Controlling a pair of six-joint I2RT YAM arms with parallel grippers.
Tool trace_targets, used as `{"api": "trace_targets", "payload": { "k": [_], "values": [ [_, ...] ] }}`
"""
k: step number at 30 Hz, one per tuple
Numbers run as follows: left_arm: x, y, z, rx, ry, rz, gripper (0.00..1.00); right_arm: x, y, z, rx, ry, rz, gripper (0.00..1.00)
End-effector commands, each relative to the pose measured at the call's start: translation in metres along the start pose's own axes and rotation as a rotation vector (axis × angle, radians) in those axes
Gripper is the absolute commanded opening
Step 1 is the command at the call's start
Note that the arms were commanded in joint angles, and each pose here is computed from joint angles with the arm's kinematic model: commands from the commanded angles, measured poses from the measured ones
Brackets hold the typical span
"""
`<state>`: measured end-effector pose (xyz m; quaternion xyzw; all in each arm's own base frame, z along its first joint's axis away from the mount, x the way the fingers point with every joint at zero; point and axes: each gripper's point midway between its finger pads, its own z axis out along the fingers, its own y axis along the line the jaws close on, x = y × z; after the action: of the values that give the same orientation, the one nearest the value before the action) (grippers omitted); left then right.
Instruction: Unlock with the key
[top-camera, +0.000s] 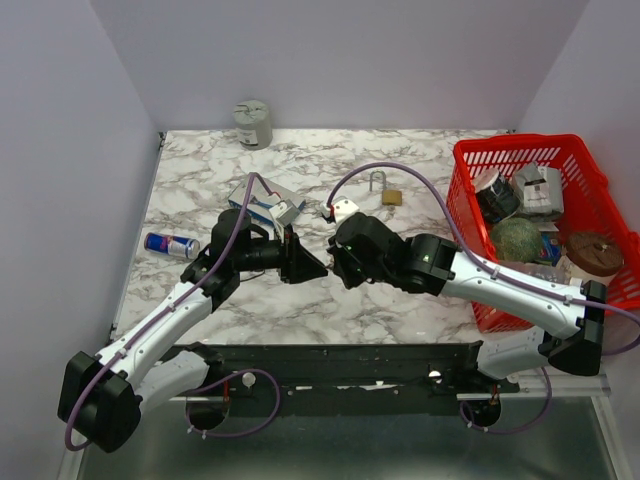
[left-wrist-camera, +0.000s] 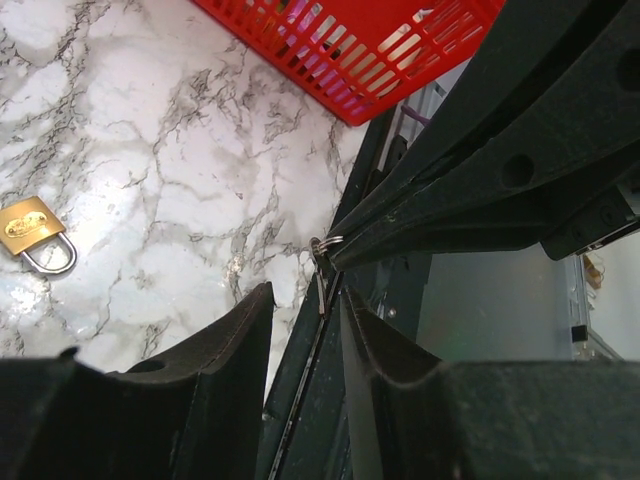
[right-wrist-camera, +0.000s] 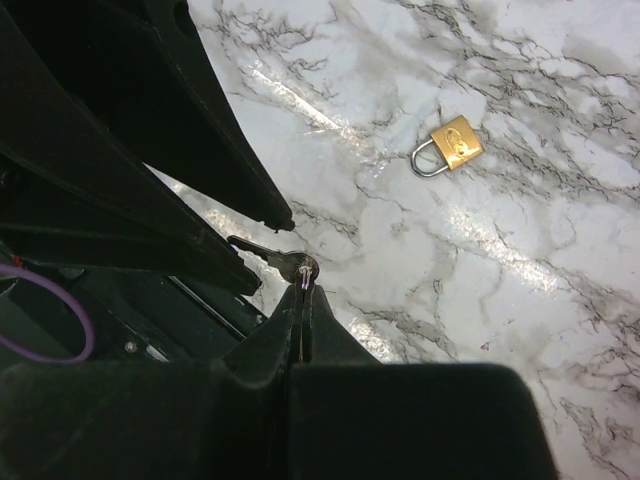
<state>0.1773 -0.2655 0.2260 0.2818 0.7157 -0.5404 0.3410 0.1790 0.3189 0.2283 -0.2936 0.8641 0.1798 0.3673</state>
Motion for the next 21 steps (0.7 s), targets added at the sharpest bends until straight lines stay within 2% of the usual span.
{"api": "trace_targets", "payload": {
  "k": [1,5,11,12,14,15,17,18,20,21],
  "values": [
    [-0.004,-0.006,0.001,0.027,-0.014,0.022,0.42,-0.001,0.000,-0.004,0.003,-0.019,-0.008,0.01],
    [-0.005,-0.005,0.000,0.018,-0.024,0.027,0.45,0.000,0.002,-0.002,0.002,-0.013,-0.018,0.01],
    [-0.002,-0.002,0.002,0.016,-0.013,0.013,0.26,-0.001,0.005,-0.003,-0.009,-0.018,-0.025,0.01],
    [-0.001,-0.002,0.002,0.017,-0.012,0.015,0.16,0.000,0.005,-0.003,-0.011,-0.015,-0.027,0.01],
    [-0.002,-0.003,0.001,0.019,-0.016,0.030,0.08,0.002,0.006,-0.002,-0.017,-0.014,-0.025,0.01],
    [-0.002,-0.004,0.001,0.021,-0.017,0.034,0.00,0.001,0.006,-0.003,-0.018,-0.024,-0.006,0.01],
    [-0.003,-0.008,0.000,0.041,-0.020,0.050,0.00,0.002,0.002,-0.003,-0.005,-0.036,0.007,0.03],
    [-0.001,-0.009,0.000,0.049,-0.017,0.053,0.00,0.001,0.000,-0.008,-0.005,-0.056,0.013,0.16],
    [-0.002,-0.013,-0.001,0.067,-0.022,0.067,0.00,-0.004,-0.004,-0.015,0.000,-0.095,0.026,0.35],
    [-0.001,-0.014,-0.001,0.072,-0.019,0.073,0.00,0.002,-0.008,-0.016,0.001,-0.097,0.028,0.54]
  ]
}}
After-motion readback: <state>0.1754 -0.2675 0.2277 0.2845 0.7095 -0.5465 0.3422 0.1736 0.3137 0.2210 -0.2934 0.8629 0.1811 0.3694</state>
